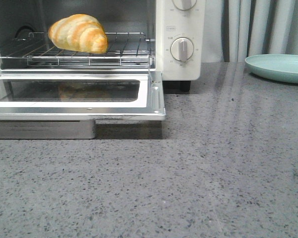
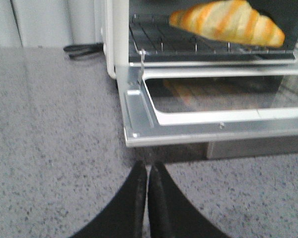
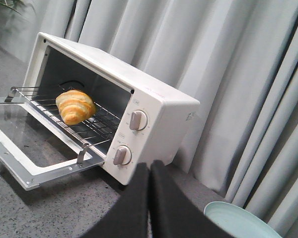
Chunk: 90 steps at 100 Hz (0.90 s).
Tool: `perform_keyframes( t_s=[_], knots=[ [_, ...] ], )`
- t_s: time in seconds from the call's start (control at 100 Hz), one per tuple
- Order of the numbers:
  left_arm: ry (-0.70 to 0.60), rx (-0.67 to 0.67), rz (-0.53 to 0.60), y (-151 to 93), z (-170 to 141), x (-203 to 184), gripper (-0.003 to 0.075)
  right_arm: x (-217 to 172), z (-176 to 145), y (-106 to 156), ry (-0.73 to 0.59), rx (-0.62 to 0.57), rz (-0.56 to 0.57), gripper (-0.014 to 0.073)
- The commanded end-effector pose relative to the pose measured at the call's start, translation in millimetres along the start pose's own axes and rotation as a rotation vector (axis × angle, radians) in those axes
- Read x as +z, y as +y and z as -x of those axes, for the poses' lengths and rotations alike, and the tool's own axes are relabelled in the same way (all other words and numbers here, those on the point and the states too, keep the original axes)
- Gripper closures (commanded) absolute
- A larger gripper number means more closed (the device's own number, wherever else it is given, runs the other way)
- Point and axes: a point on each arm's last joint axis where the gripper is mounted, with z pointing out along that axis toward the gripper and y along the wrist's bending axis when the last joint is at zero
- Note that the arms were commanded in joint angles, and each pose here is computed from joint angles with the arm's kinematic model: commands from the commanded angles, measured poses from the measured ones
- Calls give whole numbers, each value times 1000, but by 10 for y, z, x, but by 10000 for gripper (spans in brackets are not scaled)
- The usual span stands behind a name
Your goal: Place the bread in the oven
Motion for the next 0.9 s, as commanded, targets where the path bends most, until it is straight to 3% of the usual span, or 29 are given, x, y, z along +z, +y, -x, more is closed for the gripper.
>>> perform_keyframes(
  t_s=[0.0,0.89],
  knots=[
    [-8,-20,5,-1,-61,-1,741,-16,119,-39,-81,-17,-15,664],
    [23,-24,-5,-11,-89,-1,741,-16,119,-39,-81,-17,-15,664]
  ],
)
